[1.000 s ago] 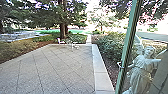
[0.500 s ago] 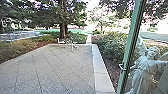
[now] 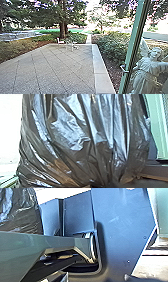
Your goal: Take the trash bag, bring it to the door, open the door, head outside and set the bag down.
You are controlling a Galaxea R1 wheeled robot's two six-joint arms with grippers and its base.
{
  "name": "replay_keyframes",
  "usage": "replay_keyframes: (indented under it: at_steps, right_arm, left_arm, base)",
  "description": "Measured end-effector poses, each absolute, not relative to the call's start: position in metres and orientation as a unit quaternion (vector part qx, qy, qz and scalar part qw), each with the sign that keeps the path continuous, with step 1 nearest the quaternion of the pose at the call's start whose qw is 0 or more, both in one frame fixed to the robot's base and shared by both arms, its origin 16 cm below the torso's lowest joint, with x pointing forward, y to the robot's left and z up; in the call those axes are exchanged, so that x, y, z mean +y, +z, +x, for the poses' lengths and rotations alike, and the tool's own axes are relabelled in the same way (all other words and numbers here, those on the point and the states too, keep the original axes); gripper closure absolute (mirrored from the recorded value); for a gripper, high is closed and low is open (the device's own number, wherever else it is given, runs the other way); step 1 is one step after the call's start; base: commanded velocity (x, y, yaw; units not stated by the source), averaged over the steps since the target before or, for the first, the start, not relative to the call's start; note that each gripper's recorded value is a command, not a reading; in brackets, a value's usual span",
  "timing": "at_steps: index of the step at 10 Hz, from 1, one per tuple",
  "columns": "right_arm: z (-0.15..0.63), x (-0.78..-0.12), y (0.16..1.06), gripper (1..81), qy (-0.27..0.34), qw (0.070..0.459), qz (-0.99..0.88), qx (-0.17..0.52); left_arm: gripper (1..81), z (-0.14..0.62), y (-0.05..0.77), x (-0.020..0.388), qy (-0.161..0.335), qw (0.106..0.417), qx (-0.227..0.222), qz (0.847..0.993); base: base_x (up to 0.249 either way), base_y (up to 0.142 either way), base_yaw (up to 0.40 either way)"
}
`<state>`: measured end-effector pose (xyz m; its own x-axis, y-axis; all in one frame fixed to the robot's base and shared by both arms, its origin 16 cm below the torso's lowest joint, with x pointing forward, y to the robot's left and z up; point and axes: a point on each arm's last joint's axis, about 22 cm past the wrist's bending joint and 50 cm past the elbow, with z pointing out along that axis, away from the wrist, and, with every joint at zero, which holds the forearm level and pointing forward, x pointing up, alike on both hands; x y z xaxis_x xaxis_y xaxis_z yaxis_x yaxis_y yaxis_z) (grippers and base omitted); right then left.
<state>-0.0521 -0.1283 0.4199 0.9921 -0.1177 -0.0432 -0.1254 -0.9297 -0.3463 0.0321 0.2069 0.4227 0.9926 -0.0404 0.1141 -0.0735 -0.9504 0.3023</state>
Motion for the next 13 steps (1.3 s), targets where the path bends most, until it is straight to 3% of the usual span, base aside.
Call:
replay_keyframes:
  at_steps: [4, 13]
  right_arm:
    - [-0.052, -0.128, 0.420, 1.0, 0.011, 0.177, -0.982, 0.062]
    - [-0.045, -0.128, 0.420, 1.0, 0.007, 0.177, -0.982, 0.058]
  left_arm:
    - [81.1, 0.032, 0.423, 0.207, 0.053, 0.155, -0.029, 0.986]
    - [81.1, 0.041, 0.423, 0.209, 0.057, 0.154, -0.029, 0.986]
  base:
    - [0.101, 0.000, 0.000]
    - [0.101, 0.072, 0.000]
